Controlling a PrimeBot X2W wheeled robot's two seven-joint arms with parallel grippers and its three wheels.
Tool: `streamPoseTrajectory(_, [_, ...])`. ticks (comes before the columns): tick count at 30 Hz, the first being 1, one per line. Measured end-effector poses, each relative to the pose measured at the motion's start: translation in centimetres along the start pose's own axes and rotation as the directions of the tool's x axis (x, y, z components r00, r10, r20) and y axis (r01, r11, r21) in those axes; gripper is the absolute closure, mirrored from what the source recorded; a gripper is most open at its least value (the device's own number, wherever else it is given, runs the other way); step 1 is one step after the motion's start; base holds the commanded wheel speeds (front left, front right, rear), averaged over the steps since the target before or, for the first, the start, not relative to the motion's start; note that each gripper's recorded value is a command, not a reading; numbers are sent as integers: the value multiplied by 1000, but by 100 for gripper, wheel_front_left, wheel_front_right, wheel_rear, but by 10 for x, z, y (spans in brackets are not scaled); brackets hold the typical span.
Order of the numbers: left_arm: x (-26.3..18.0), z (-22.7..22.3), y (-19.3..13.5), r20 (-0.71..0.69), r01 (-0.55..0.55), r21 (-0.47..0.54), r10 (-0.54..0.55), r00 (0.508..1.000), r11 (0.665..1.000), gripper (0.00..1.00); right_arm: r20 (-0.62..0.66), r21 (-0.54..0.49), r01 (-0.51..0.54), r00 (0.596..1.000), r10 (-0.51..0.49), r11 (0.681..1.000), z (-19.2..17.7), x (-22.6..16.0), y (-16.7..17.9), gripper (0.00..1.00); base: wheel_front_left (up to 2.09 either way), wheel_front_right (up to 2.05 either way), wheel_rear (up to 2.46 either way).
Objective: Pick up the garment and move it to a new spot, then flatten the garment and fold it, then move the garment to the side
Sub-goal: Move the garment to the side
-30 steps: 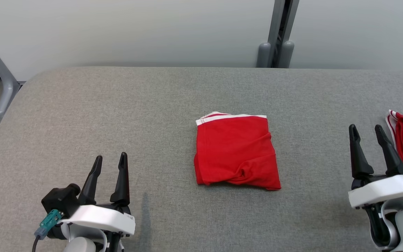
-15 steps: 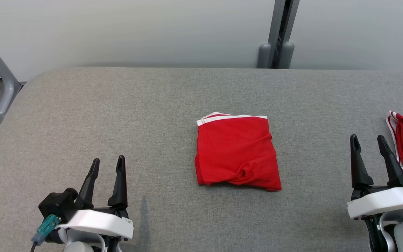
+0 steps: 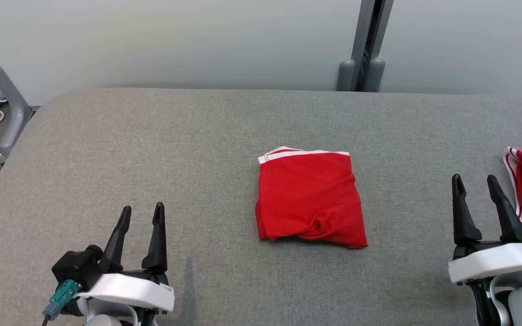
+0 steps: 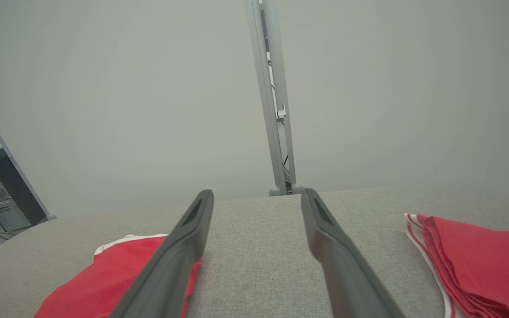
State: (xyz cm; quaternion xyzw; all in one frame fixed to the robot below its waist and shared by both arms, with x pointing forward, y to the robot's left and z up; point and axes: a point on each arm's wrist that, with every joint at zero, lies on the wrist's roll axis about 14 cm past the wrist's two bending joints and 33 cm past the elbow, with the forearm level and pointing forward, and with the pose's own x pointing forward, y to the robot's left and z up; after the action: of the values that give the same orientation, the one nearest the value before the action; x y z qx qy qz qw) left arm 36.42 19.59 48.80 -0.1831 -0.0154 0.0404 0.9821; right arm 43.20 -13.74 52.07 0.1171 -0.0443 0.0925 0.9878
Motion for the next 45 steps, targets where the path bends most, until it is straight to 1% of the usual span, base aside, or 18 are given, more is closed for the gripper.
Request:
streamPoseTrajectory(9, [2, 5, -4, 15, 14, -1, -14, 1000, 1000, 0, -8, 2, 8, 1000, -8, 1000, -2, 0, -2, 0, 0, 0, 0])
streamPoseTrajectory(12, [2, 5, -5, 16, 18, 6, -18, 1000, 1000, 0, -2, 32, 20, 1000, -20, 999, -1, 0, -4, 0, 0, 0, 0])
streamPoseTrajectory(22, [0, 3, -3, 11, 12, 7, -13, 1000, 1000, 0, -10, 31, 10, 1000, -10, 999, -3, 2, -1, 0, 0, 0, 0])
streamPoseTrajectory(25, [-1, 1, -2, 3, 10, 8, -10, 1000, 1000, 0, -40, 35, 4, 999, -3, 999, -11, 3, 2, 0, 0, 0, 0])
streamPoseTrajectory(30, [2, 0, -1, 0, 5, 9, -5, 1000, 1000, 0, -165, 84, -6, 986, 20, 996, -39, 9, 12, 0, 0, 0, 0])
streamPoseTrajectory(32, [3, 1, 1, 2, 0, 7, 0, 1000, 1000, 0, -224, 131, -16, 974, 45, 991, -52, 14, 20, 0, 0, 0, 0])
streamPoseTrajectory(34, [3, 1, 2, 2, -6, 6, 6, 1000, 1000, 0, -301, 190, -17, 951, 75, 982, -68, 17, 29, 0, 0, 0, 0])
streamPoseTrajectory(38, [7, 5, 4, 12, -13, -1, 13, 1000, 1000, 0, -414, 270, -44, 897, 157, 962, -92, 25, 49, 0, 0, 0, 0])
streamPoseTrajectory(41, [8, 5, 10, 11, -28, 4, 28, 1000, 1000, 0, -482, 330, -39, 852, 204, 943, -107, 30, 57, 0, 0, 0, 0])
streamPoseTrajectory(45, [6, 5, 14, 10, -45, 3, 45, 999, 999, 0, -564, 369, -28, 788, 247, 929, -124, 33, 61, 0, 0, 0, 0])
